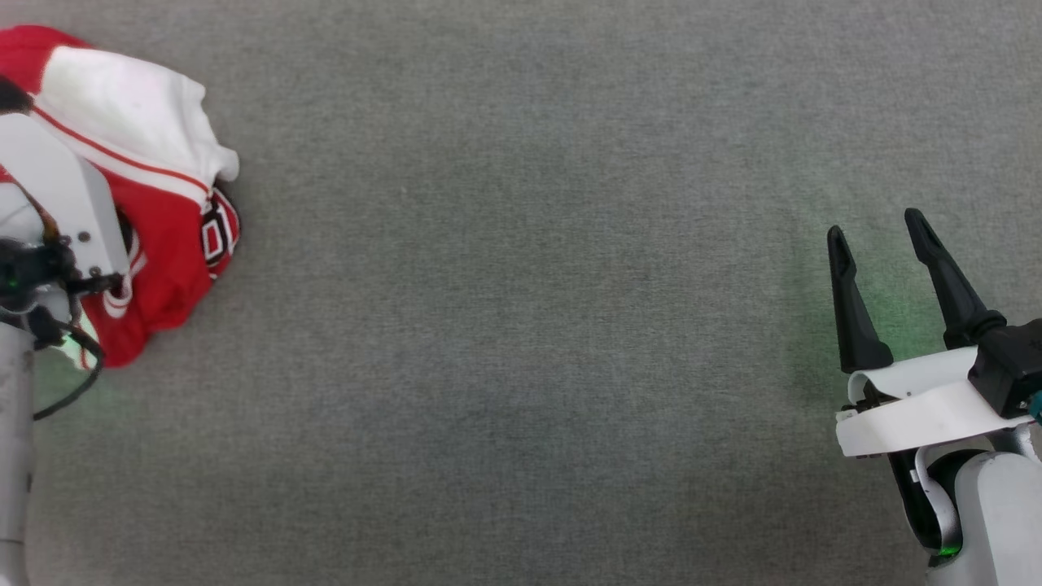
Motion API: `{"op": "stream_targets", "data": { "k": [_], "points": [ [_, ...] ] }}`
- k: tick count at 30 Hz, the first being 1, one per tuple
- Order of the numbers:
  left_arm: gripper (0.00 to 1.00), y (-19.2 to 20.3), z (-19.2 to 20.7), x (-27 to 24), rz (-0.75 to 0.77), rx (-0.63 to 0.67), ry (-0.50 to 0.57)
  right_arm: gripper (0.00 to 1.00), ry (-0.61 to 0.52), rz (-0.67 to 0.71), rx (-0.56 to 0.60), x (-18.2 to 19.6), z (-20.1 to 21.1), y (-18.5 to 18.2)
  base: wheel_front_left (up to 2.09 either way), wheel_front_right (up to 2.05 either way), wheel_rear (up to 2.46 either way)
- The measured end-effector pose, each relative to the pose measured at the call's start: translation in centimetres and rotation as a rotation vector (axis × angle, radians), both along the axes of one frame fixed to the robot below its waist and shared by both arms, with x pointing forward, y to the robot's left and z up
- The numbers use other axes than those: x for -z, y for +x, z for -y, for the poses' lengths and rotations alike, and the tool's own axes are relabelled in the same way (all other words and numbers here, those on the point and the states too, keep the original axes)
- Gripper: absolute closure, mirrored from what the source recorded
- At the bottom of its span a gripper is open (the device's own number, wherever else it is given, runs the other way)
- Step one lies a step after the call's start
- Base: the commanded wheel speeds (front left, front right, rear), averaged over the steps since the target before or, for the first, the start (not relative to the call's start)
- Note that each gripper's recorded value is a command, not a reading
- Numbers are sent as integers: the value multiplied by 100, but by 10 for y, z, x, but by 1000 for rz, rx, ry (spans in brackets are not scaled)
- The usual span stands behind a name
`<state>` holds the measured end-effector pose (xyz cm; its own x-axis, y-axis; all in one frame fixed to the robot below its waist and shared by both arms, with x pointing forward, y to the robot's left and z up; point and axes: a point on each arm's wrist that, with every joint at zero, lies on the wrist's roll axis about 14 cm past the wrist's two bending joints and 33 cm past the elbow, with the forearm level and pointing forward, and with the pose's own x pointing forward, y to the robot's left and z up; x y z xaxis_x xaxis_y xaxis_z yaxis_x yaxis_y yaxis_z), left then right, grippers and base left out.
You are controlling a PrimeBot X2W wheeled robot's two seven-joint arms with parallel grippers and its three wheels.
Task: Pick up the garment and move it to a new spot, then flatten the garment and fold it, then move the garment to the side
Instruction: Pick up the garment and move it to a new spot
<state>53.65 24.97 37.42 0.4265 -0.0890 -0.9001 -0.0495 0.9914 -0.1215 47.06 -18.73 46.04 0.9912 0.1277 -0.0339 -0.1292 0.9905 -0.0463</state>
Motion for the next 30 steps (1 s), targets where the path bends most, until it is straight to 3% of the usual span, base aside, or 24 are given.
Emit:
{"op": "stream_targets", "data": {
  "k": [1,2,3,5,12,18,23,30],
  "points": [
    [0,2,1,4,-1,-1,0,0,-2,-5,4,2,2,0,0,0,0],
    [20,6,2,9,-7,-15,-10,0,-4,-15,11,6,5,-2,0,0,0],
    [54,6,2,9,-7,-15,-10,0,-4,-15,11,6,5,-2,0,0,0],
    [100,9,3,12,-6,-22,-12,0,-7,-22,18,8,7,-3,0,0,0],
    [100,12,2,-2,44,-7,-3,0,-7,-8,32,1,11,-5,0,0,0],
    [100,9,-6,-36,138,41,68,0,3,-2,26,-9,7,-17,0,0,0],
    [100,14,-18,-96,305,94,167,0,8,11,28,-21,7,-31,0,0,0],
    [100,11,-14,-188,561,141,222,0,13,50,13,-44,1,-49,0,0,0]
  ]
}}
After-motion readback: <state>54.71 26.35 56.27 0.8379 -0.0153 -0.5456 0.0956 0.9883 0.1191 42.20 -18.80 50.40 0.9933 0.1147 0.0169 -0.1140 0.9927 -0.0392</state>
